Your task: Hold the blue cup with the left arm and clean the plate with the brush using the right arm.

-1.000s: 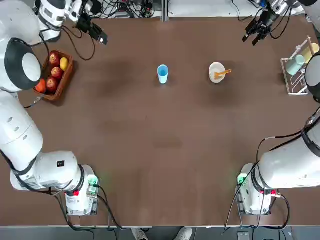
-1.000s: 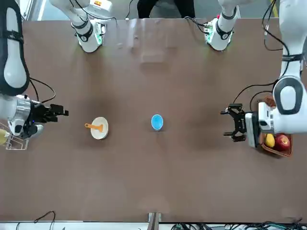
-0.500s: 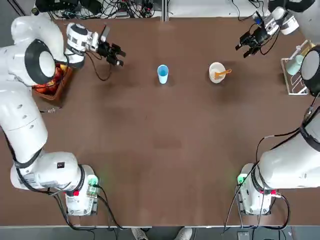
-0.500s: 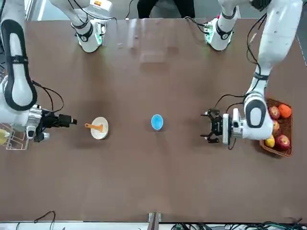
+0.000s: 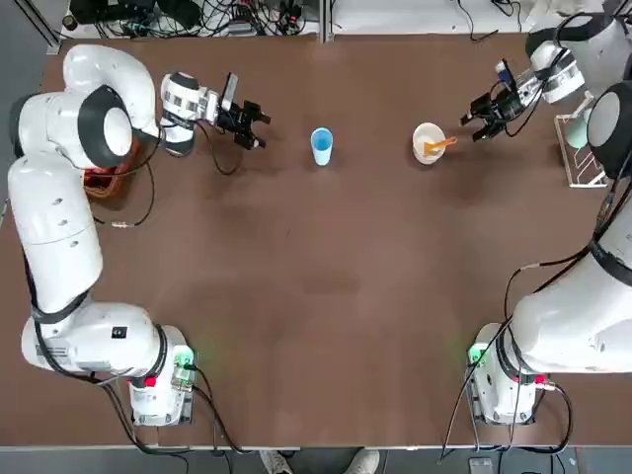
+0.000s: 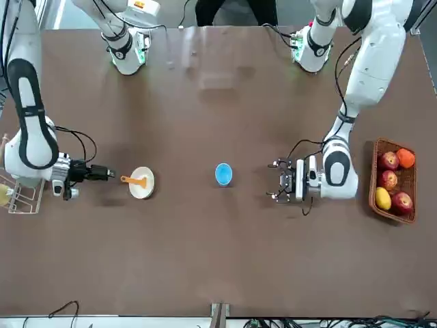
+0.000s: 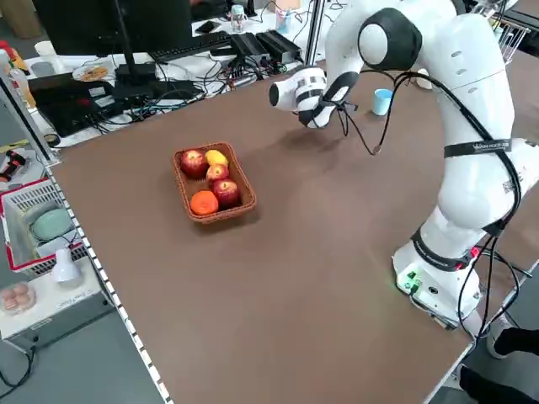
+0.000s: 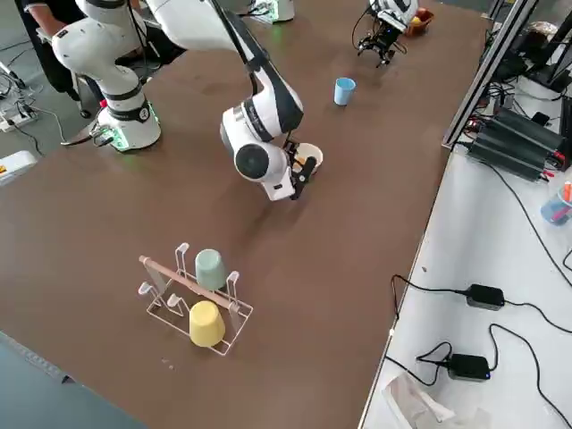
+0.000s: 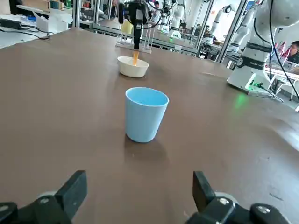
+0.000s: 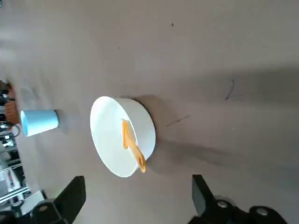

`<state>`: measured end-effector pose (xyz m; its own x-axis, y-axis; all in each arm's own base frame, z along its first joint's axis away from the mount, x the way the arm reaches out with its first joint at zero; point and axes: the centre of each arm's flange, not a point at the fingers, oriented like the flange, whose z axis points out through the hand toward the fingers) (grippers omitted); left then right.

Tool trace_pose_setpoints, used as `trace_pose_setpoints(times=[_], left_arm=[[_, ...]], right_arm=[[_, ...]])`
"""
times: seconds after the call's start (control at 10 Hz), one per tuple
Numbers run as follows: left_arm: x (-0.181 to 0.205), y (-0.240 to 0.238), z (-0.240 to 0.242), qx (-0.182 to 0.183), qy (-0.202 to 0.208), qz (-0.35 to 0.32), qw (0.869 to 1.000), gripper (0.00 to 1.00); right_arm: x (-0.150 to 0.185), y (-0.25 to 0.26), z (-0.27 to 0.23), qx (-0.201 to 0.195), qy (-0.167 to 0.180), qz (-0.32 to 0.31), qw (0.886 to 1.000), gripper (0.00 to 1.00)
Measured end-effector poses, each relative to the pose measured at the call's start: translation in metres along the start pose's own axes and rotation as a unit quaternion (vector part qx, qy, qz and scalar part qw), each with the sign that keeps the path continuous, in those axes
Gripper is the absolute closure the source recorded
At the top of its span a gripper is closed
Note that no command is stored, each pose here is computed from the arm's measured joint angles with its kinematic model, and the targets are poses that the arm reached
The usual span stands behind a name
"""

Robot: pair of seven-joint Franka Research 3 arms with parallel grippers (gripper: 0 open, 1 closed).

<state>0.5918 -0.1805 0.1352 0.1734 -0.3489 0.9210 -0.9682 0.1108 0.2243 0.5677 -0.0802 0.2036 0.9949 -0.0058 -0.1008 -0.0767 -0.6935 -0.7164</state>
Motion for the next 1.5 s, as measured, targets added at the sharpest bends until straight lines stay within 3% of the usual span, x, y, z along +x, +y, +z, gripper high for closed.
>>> trace_pose_setpoints(times=[0.5,0.8,1.1,1.5], left_arm=[[0.012,-0.006,0.064,0.012,0.003,0.024,1.0,0.0],[0.007,-0.01,0.09,0.019,0.006,0.048,0.999,0.02],[0.007,-0.008,0.103,0.031,0.013,0.059,0.998,0.01],[0.009,-0.002,0.132,0.045,0.005,0.055,0.997,0.01]], right_arm=[[-0.001,0.007,0.02,0.051,-0.001,-0.038,0.998,0.0],[-0.004,0.014,0.026,0.058,-0.004,-0.072,0.996,0.0],[-0.002,0.021,0.047,0.073,0.002,-0.067,0.995,0.0],[-0.003,0.02,0.054,0.077,-0.003,-0.071,0.994,0.07]])
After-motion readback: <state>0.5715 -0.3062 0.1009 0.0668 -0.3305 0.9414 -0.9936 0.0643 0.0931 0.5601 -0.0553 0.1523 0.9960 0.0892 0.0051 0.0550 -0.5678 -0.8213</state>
